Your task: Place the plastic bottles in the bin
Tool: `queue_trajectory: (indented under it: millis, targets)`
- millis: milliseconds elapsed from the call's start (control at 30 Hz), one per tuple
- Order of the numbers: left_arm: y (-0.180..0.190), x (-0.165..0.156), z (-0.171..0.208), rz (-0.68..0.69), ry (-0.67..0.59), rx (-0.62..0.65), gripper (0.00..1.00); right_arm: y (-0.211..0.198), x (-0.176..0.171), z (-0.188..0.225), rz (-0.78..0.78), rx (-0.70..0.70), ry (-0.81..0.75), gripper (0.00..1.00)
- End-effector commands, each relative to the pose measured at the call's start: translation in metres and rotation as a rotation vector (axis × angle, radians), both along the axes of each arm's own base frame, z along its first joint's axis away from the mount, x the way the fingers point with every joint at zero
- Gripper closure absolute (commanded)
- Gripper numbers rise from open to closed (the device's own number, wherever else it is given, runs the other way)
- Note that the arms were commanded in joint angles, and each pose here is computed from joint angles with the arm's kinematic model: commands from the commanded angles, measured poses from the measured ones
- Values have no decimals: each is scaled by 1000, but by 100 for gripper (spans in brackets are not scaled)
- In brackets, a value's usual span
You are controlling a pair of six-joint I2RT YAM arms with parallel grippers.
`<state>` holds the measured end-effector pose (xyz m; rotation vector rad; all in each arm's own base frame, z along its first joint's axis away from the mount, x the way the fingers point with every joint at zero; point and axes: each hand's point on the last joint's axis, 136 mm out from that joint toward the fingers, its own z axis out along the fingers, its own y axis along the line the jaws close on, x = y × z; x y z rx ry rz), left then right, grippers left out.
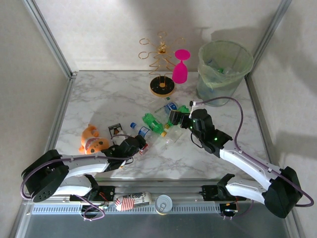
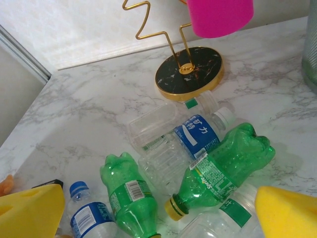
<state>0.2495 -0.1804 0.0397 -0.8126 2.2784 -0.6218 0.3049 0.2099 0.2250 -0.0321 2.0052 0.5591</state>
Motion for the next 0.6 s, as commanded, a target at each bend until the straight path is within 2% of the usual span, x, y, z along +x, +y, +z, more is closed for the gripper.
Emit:
queue_trajectory:
  millis: [0, 433, 567]
  targets:
    - [-13, 8, -1, 7, -2, -42, 16, -7, -1, 2, -28, -8, -24, 1]
    - [-23, 10, -8, -12, 19, -53, 30, -16, -5, -1, -52, -24, -28, 1]
    - [-25, 12, 0, -15, -8, -60, 40, -13, -5, 1, -41, -17, -30, 1]
